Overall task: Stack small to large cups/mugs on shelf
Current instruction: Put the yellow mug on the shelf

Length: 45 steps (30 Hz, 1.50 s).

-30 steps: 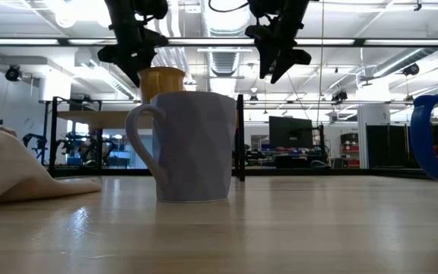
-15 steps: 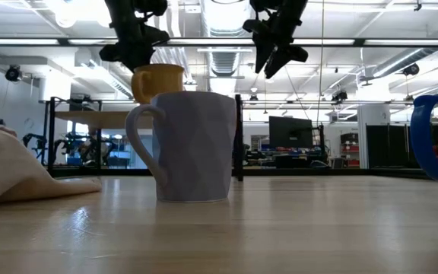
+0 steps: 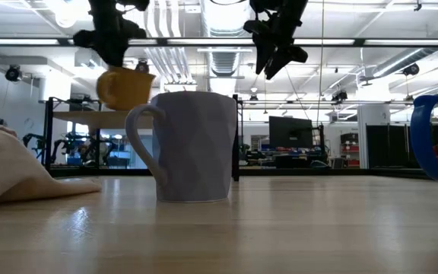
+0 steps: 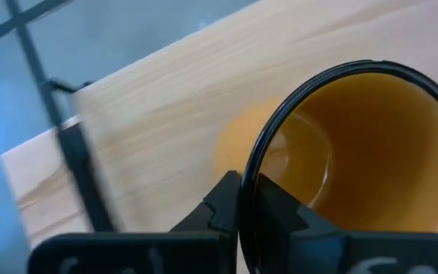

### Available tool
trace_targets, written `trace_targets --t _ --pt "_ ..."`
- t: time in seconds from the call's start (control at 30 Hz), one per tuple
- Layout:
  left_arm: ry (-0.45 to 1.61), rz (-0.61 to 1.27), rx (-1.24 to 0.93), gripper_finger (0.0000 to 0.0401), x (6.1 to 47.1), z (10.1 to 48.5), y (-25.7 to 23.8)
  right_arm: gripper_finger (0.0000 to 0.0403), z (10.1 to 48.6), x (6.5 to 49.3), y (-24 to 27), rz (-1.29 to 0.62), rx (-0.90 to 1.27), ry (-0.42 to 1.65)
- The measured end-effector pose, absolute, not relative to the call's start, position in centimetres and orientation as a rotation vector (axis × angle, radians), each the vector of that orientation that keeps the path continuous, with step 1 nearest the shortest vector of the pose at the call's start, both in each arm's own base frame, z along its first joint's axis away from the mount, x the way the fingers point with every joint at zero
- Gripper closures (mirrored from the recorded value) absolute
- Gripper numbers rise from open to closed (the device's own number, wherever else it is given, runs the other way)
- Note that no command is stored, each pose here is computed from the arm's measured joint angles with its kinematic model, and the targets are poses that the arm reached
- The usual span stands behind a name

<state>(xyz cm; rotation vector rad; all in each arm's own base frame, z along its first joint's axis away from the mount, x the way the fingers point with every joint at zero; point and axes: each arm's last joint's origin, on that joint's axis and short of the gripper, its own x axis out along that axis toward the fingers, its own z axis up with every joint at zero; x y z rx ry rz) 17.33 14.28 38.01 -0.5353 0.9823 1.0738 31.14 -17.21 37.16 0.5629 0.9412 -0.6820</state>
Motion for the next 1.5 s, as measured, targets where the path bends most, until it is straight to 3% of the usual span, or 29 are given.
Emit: trace_targets --t 0.87,1.5 --pt "0.901 1.225 -0.650 0.0399 12.5 37.0 15.0 0.0232 37.2 32.0 -15.7 -0.630 0.530 0.947" --pt "0.868 1.216 -0.684 0.0399 12.1 37.0 15.3 0.0232 37.2 32.6 -14.5 -0.607 0.522 0.943"
